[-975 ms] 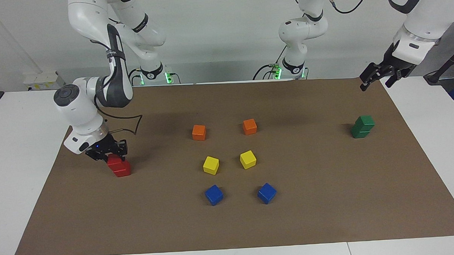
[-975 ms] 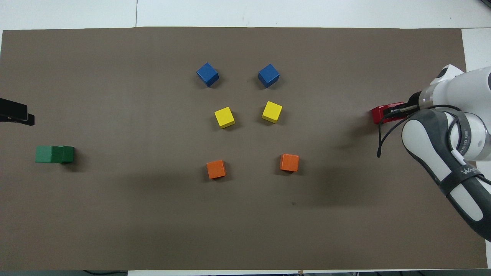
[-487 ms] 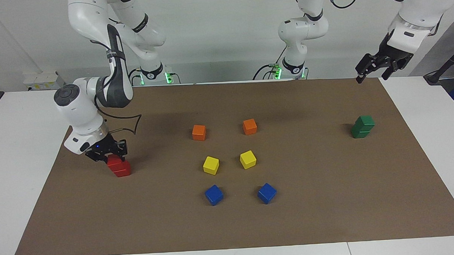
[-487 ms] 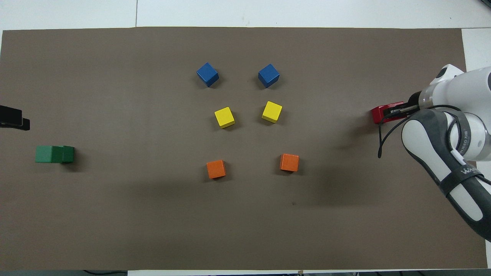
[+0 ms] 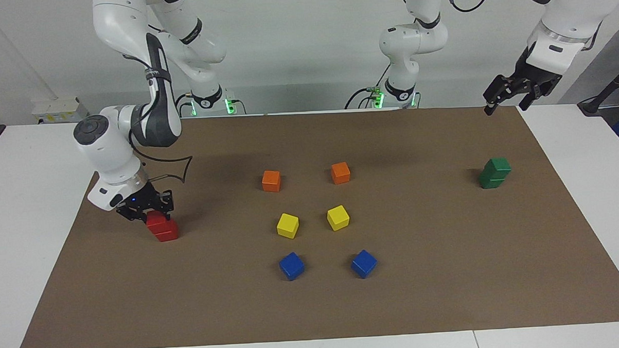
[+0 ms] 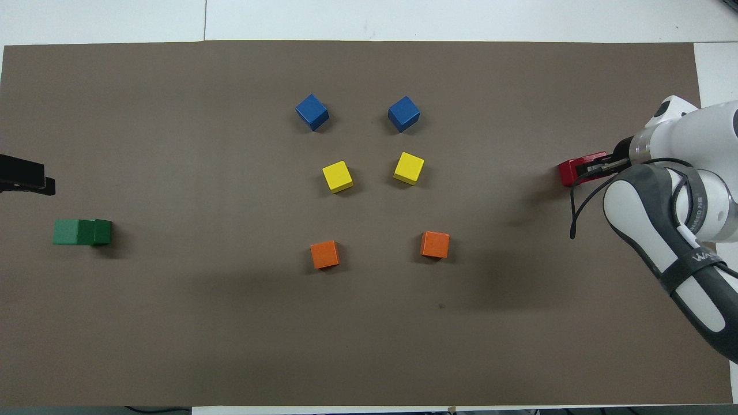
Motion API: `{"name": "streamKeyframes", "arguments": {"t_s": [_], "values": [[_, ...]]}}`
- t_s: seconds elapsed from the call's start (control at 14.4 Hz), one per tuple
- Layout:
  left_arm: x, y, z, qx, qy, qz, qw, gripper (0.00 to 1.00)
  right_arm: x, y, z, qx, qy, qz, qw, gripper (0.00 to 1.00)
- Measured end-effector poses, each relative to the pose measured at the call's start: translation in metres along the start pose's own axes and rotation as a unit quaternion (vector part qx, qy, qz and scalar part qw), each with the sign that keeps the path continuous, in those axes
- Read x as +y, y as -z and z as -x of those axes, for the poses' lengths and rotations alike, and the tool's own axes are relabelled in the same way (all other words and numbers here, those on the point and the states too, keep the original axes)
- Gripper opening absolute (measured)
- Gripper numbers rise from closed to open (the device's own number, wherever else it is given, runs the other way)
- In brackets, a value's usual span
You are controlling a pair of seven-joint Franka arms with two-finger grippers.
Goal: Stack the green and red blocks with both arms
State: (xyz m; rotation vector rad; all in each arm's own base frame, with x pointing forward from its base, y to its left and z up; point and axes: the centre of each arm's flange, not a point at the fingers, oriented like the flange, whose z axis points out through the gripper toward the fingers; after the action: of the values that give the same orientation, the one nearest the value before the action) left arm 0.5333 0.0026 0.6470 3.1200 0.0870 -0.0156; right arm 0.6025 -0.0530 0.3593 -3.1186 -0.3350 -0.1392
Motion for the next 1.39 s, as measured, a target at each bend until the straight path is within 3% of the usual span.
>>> {"name": "streamKeyframes", "arguments": {"t_s": [0.21, 0.35, 0.49, 0.63, 0.7, 1.04, 1.39], "values": [[0.0, 0.0, 0.0, 0.0, 0.0, 0.0, 1.0, 1.0, -0.001, 0.0, 0.0, 0.0, 0.001, 0.0, 1.0, 0.57], [0.0, 0.0, 0.0, 0.0, 0.0, 0.0, 1.0, 1.0, -0.001, 0.0, 0.0, 0.001, 0.001, 0.0, 1.0, 0.7], [0.0, 0.0, 0.0, 0.0, 0.0, 0.0, 1.0, 1.0, -0.001, 0.0, 0.0, 0.001, 0.0, 0.0, 1.0, 0.74], [0.0, 0.0, 0.0, 0.0, 0.0, 0.0, 1.0, 1.0, -0.001, 0.0, 0.0, 0.001, 0.0, 0.0, 1.0, 0.96], [0.0, 0.0, 0.0, 0.0, 0.0, 0.0, 1.0, 1.0, -0.001, 0.0, 0.0, 0.001, 0.0, 0.0, 1.0, 1.0], [-0.001, 0.0, 0.0, 0.0, 0.001, 0.0, 1.0, 1.0, 0.002, 0.011, -0.003, -0.001, -0.008, 0.001, 1.0, 1.0], [-0.001, 0.0, 0.0, 0.001, 0.001, 0.0, 1.0, 1.0, -0.014, 0.107, -0.007, -0.03, -0.066, 0.0, 0.997, 1.0]]}}
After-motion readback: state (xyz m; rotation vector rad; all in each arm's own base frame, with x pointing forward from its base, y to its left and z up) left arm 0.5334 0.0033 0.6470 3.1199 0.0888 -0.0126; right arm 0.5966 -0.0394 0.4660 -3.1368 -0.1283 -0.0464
